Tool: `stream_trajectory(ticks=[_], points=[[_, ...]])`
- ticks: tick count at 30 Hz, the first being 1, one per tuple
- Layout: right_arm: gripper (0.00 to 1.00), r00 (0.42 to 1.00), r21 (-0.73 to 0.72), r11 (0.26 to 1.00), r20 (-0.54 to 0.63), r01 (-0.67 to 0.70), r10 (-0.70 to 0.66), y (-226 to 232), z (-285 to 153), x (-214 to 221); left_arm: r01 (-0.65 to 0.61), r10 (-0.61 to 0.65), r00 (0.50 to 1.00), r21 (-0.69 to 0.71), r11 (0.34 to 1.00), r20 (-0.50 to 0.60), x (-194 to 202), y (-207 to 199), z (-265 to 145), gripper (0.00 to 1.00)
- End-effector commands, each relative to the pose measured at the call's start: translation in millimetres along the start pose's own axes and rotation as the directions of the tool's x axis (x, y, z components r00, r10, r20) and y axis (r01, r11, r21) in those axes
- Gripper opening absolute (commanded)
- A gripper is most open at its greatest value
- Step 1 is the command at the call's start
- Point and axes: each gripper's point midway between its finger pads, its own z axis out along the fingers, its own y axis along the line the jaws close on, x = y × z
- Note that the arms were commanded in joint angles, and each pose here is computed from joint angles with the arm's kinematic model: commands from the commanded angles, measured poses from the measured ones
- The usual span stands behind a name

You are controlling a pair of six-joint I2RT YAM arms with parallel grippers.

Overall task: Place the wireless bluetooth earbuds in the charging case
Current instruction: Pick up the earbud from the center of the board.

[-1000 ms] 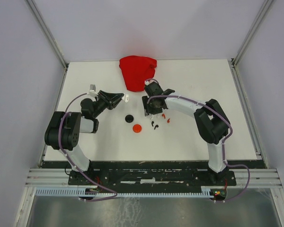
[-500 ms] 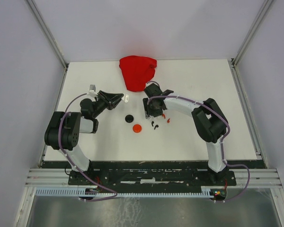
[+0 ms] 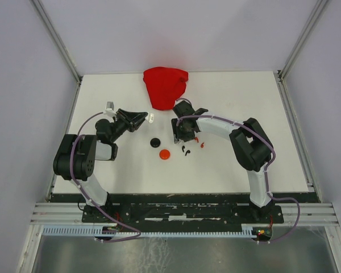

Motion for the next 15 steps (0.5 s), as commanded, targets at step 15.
stream_trajectory(ticks=[15], points=[[0.58, 1.0, -0.047, 0.999, 0.017, -0.022, 0.023, 13.6, 7.3, -15.0, -0.008, 0.007, 1.0, 0.069, 0.998, 0.011, -4.4, -17.8, -6.7, 0.03]])
